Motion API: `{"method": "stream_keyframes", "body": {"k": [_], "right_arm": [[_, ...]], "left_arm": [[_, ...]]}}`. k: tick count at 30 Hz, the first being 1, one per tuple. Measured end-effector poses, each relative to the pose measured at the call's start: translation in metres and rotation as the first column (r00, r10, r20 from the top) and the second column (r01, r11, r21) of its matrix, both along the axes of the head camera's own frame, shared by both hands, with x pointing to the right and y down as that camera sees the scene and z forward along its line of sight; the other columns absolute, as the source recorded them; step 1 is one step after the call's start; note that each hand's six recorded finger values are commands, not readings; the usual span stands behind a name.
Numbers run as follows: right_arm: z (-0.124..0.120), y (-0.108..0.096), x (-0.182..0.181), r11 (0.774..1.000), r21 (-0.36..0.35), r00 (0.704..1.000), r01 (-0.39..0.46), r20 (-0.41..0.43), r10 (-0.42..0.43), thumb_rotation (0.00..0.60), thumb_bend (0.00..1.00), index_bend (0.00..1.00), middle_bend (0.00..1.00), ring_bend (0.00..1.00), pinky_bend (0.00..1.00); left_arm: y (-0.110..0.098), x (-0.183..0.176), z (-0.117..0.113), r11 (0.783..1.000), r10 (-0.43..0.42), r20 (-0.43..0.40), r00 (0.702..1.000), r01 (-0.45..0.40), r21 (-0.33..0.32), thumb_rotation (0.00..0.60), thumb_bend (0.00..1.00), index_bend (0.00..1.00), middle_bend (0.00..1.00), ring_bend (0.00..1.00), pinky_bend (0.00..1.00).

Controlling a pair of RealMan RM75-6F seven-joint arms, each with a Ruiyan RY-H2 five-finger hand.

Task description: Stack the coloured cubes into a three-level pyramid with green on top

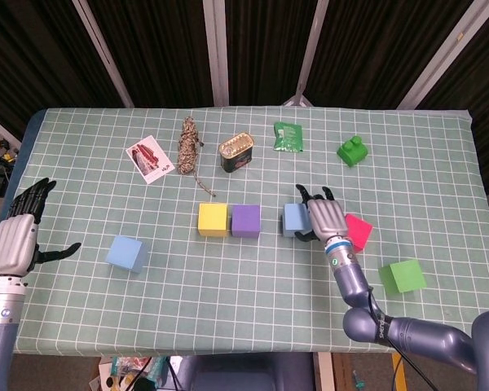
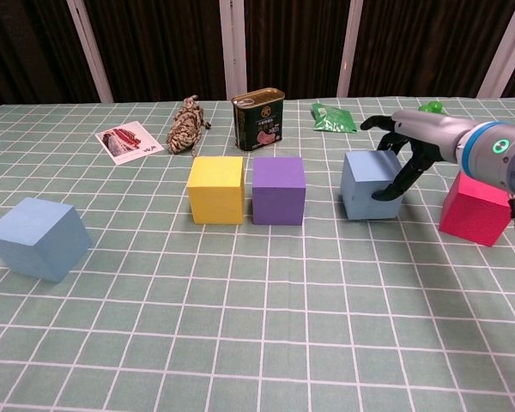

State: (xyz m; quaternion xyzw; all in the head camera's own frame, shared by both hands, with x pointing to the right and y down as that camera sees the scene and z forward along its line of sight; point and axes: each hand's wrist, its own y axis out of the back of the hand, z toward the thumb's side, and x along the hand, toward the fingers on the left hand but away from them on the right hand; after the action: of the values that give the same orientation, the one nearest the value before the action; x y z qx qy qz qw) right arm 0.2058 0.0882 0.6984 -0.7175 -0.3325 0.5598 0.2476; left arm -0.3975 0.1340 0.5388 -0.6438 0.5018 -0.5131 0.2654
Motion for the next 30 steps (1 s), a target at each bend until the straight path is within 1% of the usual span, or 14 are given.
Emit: {"method": "stream_keyframes", "body": {"k": [5, 10, 14, 21, 30], "right_arm": [[-0.005, 0.004, -0.006, 1.0, 0.005, 1.0, 0.004, 0.014, -0.004, 0.6, 0.25, 0.0, 0.4, 0.26, 0.0], [-0.009, 0.006, -0.012, 1.0, 0.019, 1.0, 0.002, 0.01, -0.002, 0.6, 0.25, 0.0, 0.4, 0.26, 0.0], [-0.01, 0.011, -0.018, 1.0, 0.011, 1.0, -0.009, 0.006, 0.009, 0.6, 0.25, 0.0, 0.4, 0.26, 0.0], [-0.01, 0.018, -0.03, 1.0, 0.006, 1.0, 0.003, -0.007, -0.003, 0.6, 0.25, 0.0, 0.4, 0.26, 0.0], [-0.005, 0.015, -0.039, 1.0, 0.018, 0.999, 0.009, -0.031, -0.009, 0.6, 0.25, 0.0, 0.4, 0.26, 0.0]], "left_arm": [[0.0, 0.0, 0.0, 1.0, 0.001, -0.002, 1.0, -0.001, 0.0, 0.6, 0.15, 0.0, 0.0, 0.0, 0.01], [0.0, 0.001, 0.0, 1.0, 0.002, -0.005, 1.0, -0.002, -0.003, 0.6, 0.15, 0.0, 0.0, 0.0, 0.01], [0.0, 0.001, 0.0, 1.0, 0.002, -0.007, 1.0, -0.002, -0.003, 0.6, 0.15, 0.0, 0.0, 0.0, 0.01], [0.0, 0.001, -0.001, 1.0, -0.001, -0.012, 1.0, 0.001, -0.004, 0.6, 0.15, 0.0, 0.0, 0.0, 0.01], [0.0, 0.0, -0.001, 1.0, -0.005, -0.017, 1.0, 0.004, -0.005, 0.6, 0.15, 0.0, 0.0, 0.0, 0.01]]}}
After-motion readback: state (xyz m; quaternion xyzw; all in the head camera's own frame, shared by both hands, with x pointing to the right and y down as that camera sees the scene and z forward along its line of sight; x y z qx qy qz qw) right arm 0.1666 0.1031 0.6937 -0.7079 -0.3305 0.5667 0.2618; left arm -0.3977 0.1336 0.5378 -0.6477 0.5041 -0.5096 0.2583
